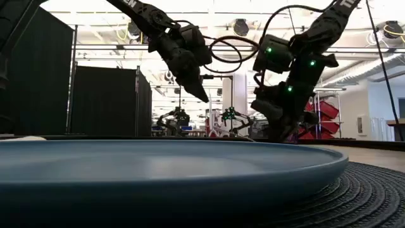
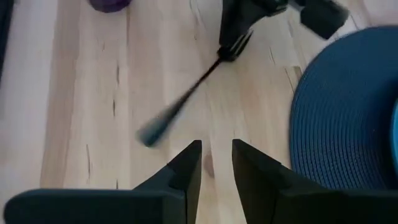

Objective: Set table place
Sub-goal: Put the black fork on the white napkin

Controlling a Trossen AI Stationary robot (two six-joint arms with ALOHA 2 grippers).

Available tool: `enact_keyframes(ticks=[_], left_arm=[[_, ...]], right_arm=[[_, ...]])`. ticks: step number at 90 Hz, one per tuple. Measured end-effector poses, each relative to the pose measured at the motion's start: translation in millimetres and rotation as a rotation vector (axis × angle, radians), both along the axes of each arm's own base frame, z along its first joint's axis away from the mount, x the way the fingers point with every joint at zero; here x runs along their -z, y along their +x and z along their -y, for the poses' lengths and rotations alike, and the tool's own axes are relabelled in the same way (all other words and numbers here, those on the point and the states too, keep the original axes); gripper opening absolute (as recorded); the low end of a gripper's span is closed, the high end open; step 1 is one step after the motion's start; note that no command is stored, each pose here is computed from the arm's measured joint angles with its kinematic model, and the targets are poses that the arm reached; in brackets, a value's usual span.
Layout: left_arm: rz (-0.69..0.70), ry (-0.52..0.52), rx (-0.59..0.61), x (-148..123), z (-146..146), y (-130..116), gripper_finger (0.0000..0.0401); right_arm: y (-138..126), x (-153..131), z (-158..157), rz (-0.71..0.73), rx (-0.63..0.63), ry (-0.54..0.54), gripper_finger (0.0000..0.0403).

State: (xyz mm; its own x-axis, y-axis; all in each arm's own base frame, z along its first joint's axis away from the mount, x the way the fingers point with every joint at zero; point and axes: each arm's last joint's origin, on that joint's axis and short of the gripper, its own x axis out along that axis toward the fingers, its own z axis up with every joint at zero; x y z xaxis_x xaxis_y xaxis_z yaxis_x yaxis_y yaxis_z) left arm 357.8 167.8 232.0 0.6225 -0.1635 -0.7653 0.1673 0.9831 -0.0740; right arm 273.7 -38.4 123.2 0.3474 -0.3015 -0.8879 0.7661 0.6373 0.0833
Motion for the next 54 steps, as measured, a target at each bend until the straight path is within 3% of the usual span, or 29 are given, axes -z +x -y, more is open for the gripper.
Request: enact_keyframes(ticks=[28,54], left_arm=[[-0.001,-0.001,0.007,0,3,1,0.0074],[-0.001,-0.001,0.030,0,11,5,0.0074]], right_arm=[[4,-4,-11,0.047,-0.110,-0.003,0.0007],[9,-21,-16,0.156,-0.258,0.019,0.0082]])
